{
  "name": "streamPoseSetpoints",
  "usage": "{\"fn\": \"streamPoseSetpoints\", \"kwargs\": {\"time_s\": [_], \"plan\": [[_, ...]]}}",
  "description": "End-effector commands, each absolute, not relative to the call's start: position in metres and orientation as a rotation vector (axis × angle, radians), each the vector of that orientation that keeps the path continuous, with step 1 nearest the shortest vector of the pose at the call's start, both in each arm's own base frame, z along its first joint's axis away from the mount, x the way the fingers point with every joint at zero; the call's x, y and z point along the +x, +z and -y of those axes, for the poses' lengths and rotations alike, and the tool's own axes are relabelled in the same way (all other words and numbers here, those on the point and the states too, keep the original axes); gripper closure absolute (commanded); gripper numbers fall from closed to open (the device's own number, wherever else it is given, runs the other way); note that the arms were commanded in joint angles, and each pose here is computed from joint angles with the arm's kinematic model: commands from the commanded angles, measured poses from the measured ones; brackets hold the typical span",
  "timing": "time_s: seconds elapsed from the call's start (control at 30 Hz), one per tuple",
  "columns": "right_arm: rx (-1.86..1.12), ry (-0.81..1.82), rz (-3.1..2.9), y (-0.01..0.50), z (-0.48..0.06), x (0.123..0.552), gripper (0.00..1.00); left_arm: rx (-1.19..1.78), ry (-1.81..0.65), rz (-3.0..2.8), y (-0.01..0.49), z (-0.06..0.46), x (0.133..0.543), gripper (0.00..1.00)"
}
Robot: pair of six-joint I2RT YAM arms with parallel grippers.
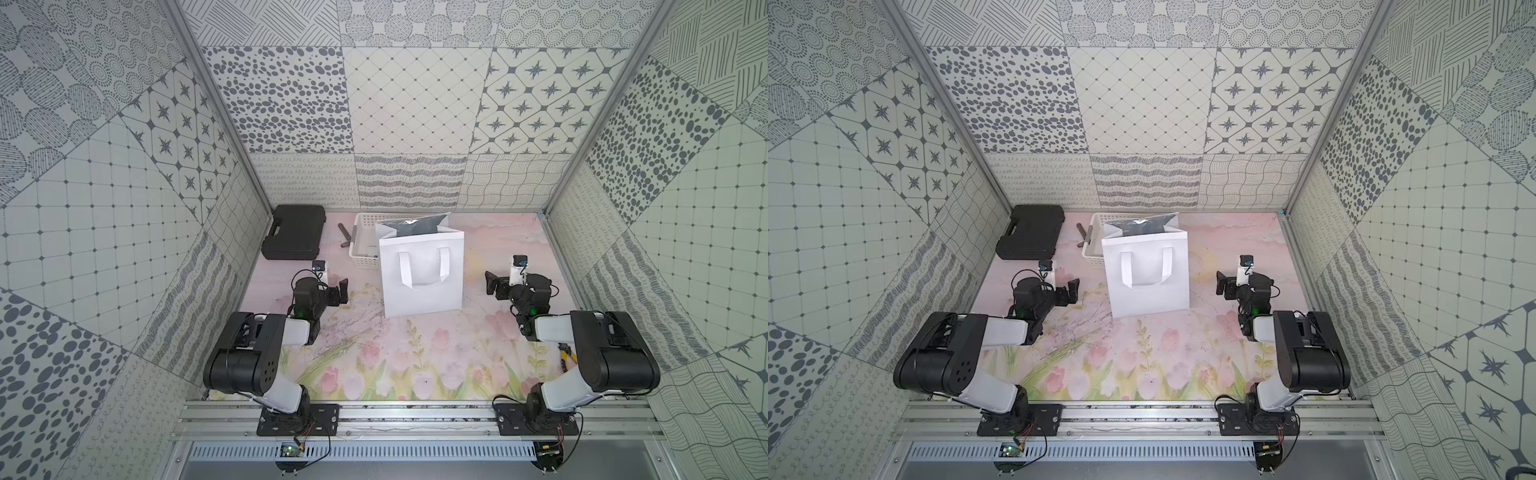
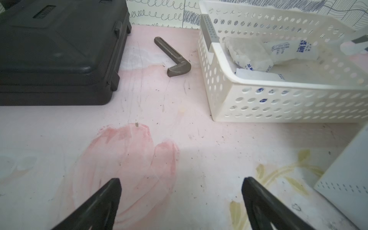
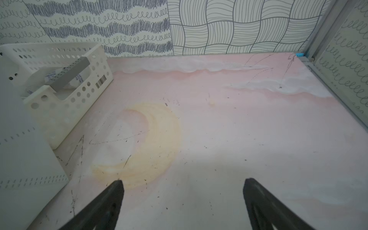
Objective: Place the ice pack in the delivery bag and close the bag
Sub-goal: Adjust the delivery bag at the center of the board.
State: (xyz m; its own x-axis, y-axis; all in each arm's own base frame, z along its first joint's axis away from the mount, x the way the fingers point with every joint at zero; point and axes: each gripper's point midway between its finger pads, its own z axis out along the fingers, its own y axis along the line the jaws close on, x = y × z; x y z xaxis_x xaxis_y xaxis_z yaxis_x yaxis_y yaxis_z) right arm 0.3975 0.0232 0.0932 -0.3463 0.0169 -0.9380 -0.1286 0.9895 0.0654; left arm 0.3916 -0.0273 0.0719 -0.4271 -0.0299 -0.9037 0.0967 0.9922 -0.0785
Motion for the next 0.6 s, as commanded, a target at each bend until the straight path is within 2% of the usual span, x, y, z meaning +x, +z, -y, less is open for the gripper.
{"fn": "streamPoseSetpoints", "kwargs": {"time_s": [0.0,0.1,0.57], "plan": [[-0.095,0.15,-1.864,0.108,-0.026,0.404,0.02,0.083,-0.151,-1.973,0.079,0.03,0.394,0.01],[-0.095,0.15,-1.865,0.107,-0.026,0.403,0.02,0.008,-0.103,-1.992,0.078,0.018,0.398,0.01],[-0.095,0.15,-1.865,0.107,-0.026,0.403,0.02,0.008,-0.103,-1.992,0.078,0.019,0.399,0.01]]}}
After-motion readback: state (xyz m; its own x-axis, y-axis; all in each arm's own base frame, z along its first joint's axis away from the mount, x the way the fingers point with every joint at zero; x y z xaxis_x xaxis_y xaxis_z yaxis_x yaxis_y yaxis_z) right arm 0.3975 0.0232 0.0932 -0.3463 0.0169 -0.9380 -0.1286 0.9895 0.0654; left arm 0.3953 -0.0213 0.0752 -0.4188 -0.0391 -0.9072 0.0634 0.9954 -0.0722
